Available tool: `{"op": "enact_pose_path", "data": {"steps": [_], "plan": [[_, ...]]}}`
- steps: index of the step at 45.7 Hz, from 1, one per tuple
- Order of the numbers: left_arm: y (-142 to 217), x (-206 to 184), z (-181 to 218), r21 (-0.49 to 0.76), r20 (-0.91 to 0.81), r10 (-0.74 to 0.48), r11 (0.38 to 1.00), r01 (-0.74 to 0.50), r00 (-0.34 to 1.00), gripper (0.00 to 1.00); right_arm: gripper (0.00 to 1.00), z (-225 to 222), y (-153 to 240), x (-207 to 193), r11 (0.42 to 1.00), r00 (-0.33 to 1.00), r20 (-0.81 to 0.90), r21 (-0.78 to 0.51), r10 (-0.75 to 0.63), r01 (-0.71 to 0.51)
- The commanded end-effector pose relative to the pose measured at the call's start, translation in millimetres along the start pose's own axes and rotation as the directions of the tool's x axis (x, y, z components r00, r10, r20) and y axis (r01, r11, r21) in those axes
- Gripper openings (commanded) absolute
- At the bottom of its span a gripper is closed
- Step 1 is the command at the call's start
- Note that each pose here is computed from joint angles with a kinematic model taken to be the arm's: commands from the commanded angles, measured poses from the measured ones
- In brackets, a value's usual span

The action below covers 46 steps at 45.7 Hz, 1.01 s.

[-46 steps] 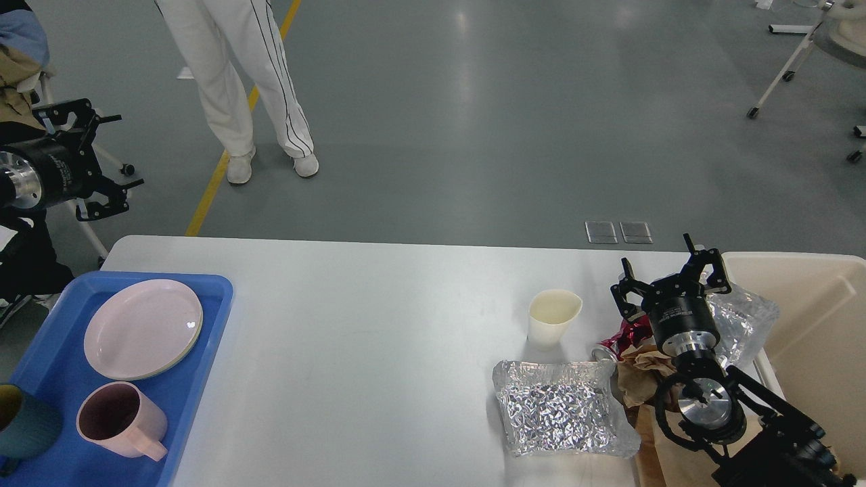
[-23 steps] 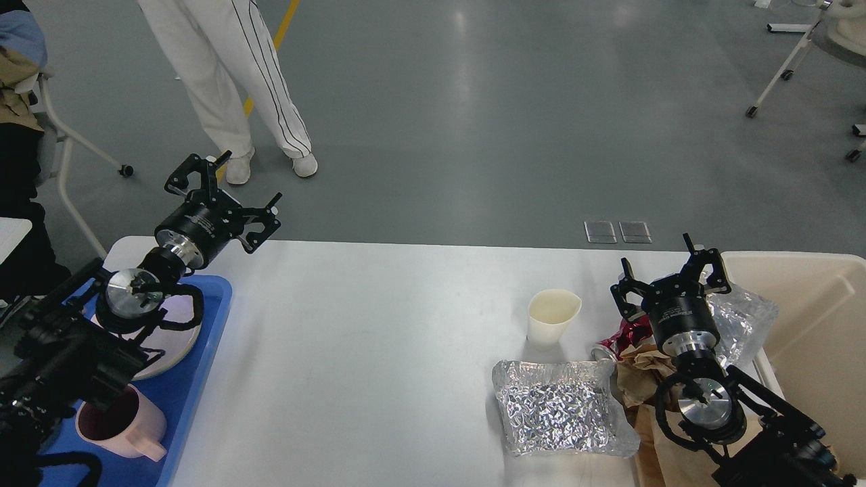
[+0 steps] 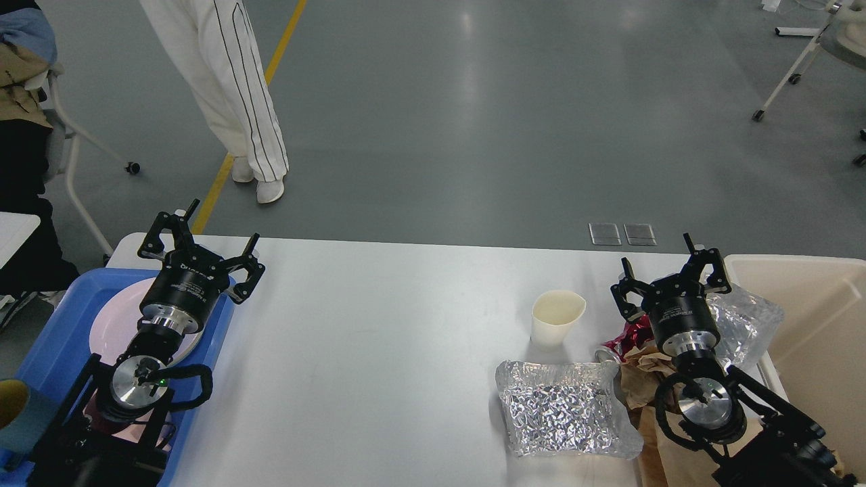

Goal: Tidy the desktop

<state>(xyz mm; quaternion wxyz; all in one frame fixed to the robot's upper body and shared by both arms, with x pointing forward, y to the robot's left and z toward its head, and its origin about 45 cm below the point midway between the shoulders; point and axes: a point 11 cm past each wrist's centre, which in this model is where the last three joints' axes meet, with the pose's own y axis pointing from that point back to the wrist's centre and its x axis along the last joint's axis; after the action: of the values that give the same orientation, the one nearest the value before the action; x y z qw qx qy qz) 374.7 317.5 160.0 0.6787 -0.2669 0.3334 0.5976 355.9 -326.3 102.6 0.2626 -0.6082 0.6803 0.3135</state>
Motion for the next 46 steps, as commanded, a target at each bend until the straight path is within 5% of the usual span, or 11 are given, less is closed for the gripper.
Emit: {"op": "enact_pose_path", "data": {"steps": [1, 46], "plan": [[10.5, 8.2, -4.3, -0.002, -0.004, -0.001, 1.0, 0.001, 1.0, 0.96, 1.0, 0.0, 0.0, 0.0, 1.0, 1.0, 0.0, 0.0, 0.0, 0.0], [22.9, 16.9, 17.2, -0.114, -0.14, -0.052, 0.993, 0.036, 0.989, 0.96, 1.0, 0.0, 0.0, 0.0, 1.0, 1.0, 0.0, 0.0, 0.0, 0.0]]}}
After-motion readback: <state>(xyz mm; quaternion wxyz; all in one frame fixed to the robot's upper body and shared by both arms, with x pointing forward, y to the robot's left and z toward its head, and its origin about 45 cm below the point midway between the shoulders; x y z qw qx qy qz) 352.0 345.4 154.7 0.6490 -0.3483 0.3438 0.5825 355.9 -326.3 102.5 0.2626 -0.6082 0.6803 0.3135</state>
